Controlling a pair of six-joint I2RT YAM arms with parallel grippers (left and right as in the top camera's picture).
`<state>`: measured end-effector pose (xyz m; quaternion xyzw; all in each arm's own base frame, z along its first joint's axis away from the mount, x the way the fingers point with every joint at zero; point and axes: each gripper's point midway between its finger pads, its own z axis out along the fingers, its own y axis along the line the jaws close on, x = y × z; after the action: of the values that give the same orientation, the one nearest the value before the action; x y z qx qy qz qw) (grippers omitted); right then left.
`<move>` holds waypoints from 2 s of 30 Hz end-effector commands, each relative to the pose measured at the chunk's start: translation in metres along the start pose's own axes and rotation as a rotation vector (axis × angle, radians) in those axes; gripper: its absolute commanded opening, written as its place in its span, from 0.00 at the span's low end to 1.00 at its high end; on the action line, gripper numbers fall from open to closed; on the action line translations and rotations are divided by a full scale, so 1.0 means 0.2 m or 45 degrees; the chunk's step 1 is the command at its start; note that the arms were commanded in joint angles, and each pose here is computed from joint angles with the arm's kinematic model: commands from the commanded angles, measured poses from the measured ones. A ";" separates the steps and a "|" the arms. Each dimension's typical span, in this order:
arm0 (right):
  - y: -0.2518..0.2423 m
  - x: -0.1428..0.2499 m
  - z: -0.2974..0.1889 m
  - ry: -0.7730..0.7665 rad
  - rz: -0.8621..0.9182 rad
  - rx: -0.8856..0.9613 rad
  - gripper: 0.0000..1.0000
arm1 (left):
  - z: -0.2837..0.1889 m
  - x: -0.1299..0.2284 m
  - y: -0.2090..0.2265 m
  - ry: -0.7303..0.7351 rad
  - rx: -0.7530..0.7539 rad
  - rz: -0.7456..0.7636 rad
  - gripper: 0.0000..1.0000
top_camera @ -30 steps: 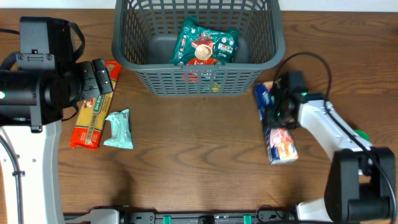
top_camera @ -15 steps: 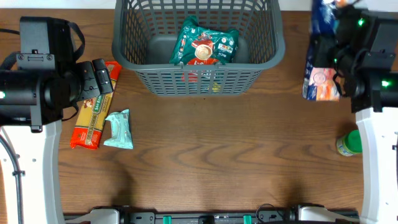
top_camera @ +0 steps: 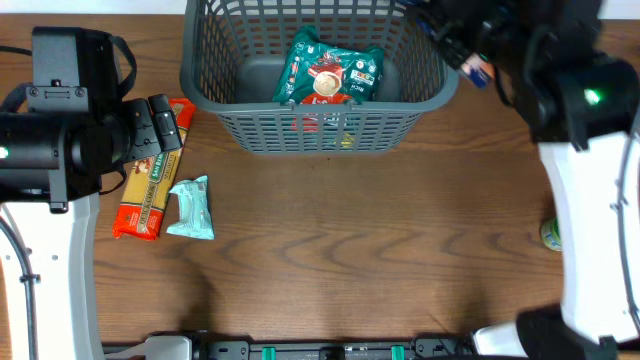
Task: Pack container
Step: 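Lift the tissue pack and place it into the basket, then withdraw the right gripper from the basket to the right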
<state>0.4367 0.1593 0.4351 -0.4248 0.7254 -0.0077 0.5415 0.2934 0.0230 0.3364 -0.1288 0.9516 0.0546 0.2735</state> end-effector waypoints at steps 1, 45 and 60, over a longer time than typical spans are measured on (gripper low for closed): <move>0.11 -0.01 0.21 0.011 -0.203 -0.115 0.01 | 0.01 0.01 0.01 0.009 -0.007 0.011 0.99; -0.49 0.69 -0.28 0.482 1.267 0.591 0.99 | 0.01 0.01 0.01 0.012 -0.007 0.011 0.98; -0.26 1.37 -0.85 1.013 1.941 0.682 0.99 | 0.01 0.01 0.01 0.013 -0.007 0.010 0.99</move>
<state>0.3378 -0.1329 0.3196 0.3225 0.9244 -0.0039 0.2038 0.2925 0.0230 0.3359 -0.1287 0.9522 0.0549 0.2716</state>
